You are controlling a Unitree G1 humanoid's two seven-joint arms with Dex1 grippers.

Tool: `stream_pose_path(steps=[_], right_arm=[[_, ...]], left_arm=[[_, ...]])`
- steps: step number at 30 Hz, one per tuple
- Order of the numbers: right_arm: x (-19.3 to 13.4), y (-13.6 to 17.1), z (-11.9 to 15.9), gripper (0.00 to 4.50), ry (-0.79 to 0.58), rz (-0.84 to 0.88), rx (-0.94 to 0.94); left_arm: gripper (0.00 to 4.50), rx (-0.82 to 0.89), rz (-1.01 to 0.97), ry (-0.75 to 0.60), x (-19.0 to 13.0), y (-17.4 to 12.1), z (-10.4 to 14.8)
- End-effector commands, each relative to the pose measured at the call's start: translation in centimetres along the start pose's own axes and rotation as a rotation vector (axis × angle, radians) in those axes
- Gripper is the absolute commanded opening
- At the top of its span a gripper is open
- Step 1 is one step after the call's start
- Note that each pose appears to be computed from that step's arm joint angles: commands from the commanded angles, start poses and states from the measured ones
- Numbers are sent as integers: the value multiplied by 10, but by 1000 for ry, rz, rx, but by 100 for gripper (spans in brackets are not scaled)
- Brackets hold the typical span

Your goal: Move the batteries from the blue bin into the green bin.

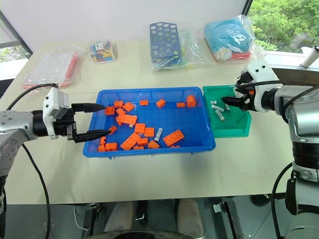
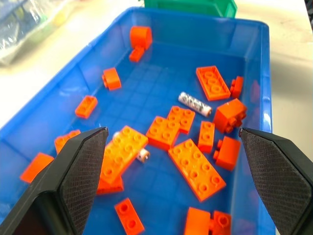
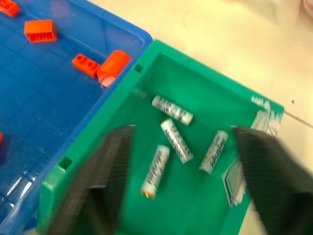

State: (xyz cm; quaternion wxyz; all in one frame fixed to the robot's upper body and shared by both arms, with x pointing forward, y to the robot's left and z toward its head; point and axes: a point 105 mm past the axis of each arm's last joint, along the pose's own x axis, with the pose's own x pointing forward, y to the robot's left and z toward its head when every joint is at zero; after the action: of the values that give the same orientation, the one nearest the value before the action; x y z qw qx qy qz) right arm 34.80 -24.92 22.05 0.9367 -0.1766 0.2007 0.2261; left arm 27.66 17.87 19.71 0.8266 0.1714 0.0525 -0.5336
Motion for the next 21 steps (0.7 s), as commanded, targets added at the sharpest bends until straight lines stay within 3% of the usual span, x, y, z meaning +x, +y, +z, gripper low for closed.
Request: stream_pose_path(steps=[1, 5, 9, 15, 21], right_arm=[[6, 21, 48, 348, -173, 87, -57], [38, 89, 83, 348, -278, 319, -85], [77, 161, 83, 348, -270, 489, -139], [122, 221, 72, 348, -243, 557, -272], [144, 249, 65, 348, -220, 615, -332]], left_arm=[[450, 25, -15, -8, 1, 0, 5], [450, 23, 0, 4, 0, 4, 3], [450, 23, 6, 7, 0, 5, 3], [450, 34, 8, -7, 6, 2, 7], [450, 33, 40, 4, 0, -2, 4]])
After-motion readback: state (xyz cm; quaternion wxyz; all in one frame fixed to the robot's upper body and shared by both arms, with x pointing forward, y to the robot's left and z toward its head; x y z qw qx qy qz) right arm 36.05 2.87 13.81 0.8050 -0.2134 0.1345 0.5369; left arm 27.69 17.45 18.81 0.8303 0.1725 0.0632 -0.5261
